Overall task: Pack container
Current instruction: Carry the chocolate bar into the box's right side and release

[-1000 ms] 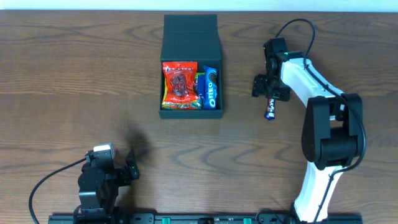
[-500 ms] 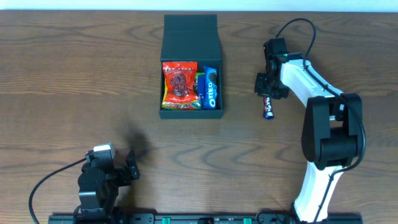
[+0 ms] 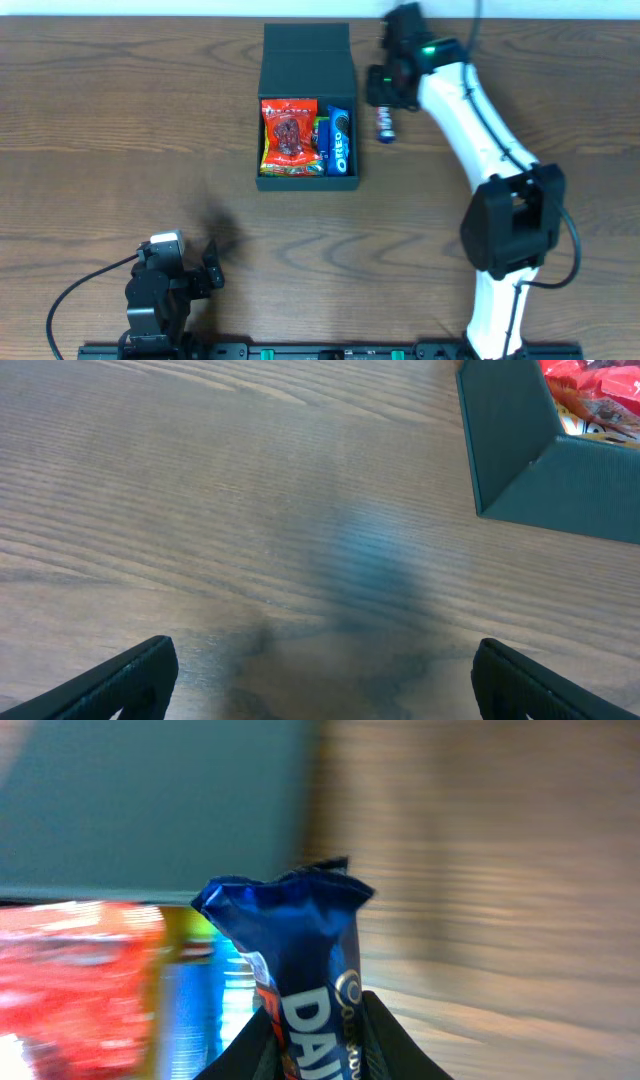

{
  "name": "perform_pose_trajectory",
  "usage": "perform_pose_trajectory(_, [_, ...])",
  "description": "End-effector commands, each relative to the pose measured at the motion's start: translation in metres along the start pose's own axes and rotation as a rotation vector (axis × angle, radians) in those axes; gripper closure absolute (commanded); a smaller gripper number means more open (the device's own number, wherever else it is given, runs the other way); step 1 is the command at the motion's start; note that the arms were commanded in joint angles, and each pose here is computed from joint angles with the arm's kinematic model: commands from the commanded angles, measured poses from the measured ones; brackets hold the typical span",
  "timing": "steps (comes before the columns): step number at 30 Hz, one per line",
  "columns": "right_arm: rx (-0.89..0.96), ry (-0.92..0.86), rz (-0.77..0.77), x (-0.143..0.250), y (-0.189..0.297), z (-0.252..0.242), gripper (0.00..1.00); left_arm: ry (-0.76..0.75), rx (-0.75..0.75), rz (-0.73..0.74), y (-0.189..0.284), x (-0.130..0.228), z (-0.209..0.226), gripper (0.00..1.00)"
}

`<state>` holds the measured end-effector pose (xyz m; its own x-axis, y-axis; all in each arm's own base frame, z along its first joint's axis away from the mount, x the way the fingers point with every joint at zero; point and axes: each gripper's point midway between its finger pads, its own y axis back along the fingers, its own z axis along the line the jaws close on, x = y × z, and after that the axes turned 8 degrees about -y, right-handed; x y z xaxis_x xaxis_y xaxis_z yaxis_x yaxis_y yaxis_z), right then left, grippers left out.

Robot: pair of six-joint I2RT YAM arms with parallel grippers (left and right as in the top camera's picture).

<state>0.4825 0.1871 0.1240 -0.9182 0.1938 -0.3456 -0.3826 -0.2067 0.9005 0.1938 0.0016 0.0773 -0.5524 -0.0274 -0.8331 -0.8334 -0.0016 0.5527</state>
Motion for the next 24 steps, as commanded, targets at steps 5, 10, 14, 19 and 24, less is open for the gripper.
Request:
perform_pose_trajectory(5, [-0.045, -0.035, 0.030, 0.035, -0.005, 0.055, 0.80, 0.014, -0.011, 0.006, -0.001, 0.003, 0.002, 0.05])
perform_pose_trajectory(10, [-0.016, -0.026, 0.025, 0.040, -0.006, 0.055, 0.28, 0.014, -0.011, 0.006, -0.001, 0.003, 0.002, 0.05])
perform_pose_trajectory(14, [-0.017, -0.036, 0.015, 0.034, -0.005, 0.051, 0.22, 0.014, -0.011, 0.006, -0.001, 0.003, 0.002, 0.05])
perform_pose_trajectory(19, [-0.007, -0.058, -0.024, 0.013, -0.004, 0.033, 0.25, -0.020, -0.042, 0.050, 0.000, 0.013, 0.008, 0.05])
perform_pose_trajectory(24, [0.096, -0.052, -0.169, -0.032, 0.001, -0.010, 0.12, -0.024, -0.061, 0.049, 0.000, 0.013, 0.011, 0.05])
